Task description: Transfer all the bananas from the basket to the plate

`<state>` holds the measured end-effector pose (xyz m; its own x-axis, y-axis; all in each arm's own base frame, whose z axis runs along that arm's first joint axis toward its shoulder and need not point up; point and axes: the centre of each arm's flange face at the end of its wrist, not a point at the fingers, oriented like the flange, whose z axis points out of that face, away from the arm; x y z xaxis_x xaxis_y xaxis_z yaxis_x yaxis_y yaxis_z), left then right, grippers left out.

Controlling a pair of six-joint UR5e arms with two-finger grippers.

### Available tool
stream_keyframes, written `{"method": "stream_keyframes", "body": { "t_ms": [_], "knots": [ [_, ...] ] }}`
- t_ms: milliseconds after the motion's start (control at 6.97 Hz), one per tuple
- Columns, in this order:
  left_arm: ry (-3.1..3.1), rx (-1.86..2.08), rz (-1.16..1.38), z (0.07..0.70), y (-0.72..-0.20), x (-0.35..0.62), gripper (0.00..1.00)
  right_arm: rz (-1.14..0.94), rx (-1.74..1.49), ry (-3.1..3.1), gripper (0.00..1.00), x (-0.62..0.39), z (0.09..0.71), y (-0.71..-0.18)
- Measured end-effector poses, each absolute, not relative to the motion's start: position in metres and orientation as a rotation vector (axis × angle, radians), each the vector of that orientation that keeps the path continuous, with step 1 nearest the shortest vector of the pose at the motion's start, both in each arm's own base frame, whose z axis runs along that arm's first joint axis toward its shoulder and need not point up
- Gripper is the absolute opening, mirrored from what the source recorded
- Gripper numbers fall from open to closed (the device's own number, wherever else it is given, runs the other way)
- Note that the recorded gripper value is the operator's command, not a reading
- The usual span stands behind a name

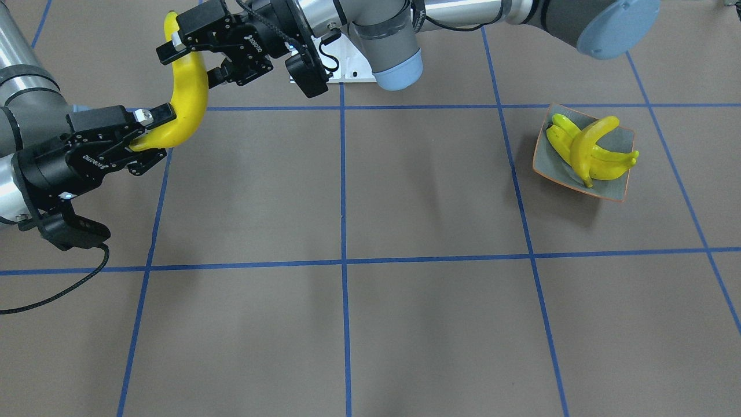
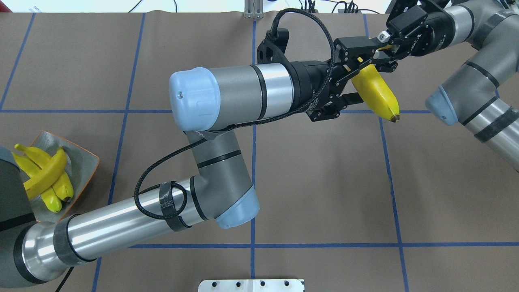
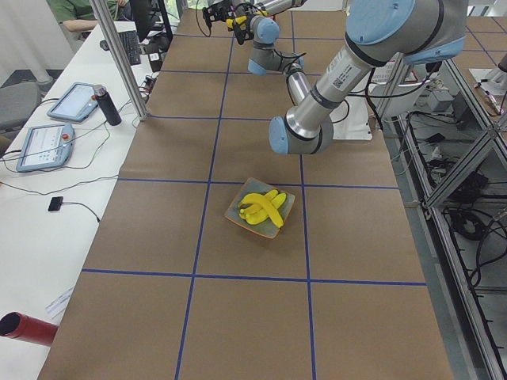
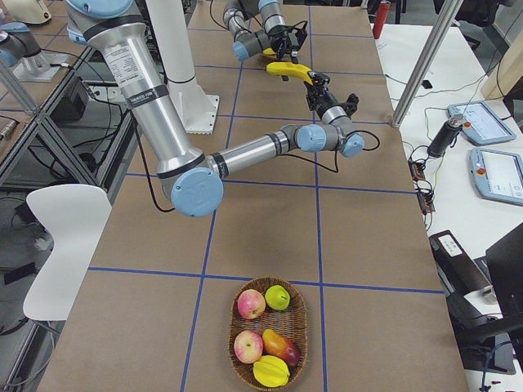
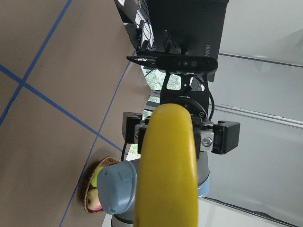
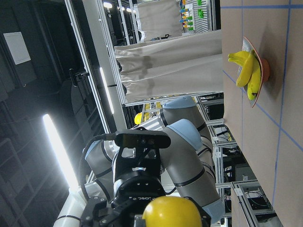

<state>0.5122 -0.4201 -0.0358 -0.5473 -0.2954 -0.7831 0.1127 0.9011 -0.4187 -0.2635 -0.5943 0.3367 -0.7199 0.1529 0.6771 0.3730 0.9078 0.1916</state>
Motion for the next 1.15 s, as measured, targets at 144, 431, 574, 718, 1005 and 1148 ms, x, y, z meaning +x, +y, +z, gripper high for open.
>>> {"method": "stream_keyframes", "body": {
  "t_ms": [144,431,574,718,1005,1148],
  "knots": [
    [2.084,-0.131,-0.529,-0.036,-0.421,0.514,0.0,-0.412,-0.371,-2.374,0.0,-0.264,0.337,-0.595],
    [2.078,-0.134,-0.529,-0.034,-0.422,0.516,0.0,-0.408,-0.368,-2.374,0.23,-0.264,0.34,-0.595],
    [2.072,-0.138,-0.527,-0.032,-0.422,0.518,0.0,-0.402,-0.37,-2.373,0.99,-0.265,0.343,-0.596],
    [2.07,-0.142,-0.525,-0.031,-0.422,0.519,0.0,-0.393,-0.374,-2.372,1.0,-0.265,0.346,-0.597],
    [2.07,-0.147,-0.525,-0.031,-0.422,0.519,0.0,-0.38,-0.378,-2.369,1.0,-0.264,0.353,-0.597],
    [2.069,-0.148,-0.526,-0.03,-0.422,0.519,0.0,-0.378,-0.376,-2.37,1.0,-0.262,0.355,-0.595]
  ]
}}
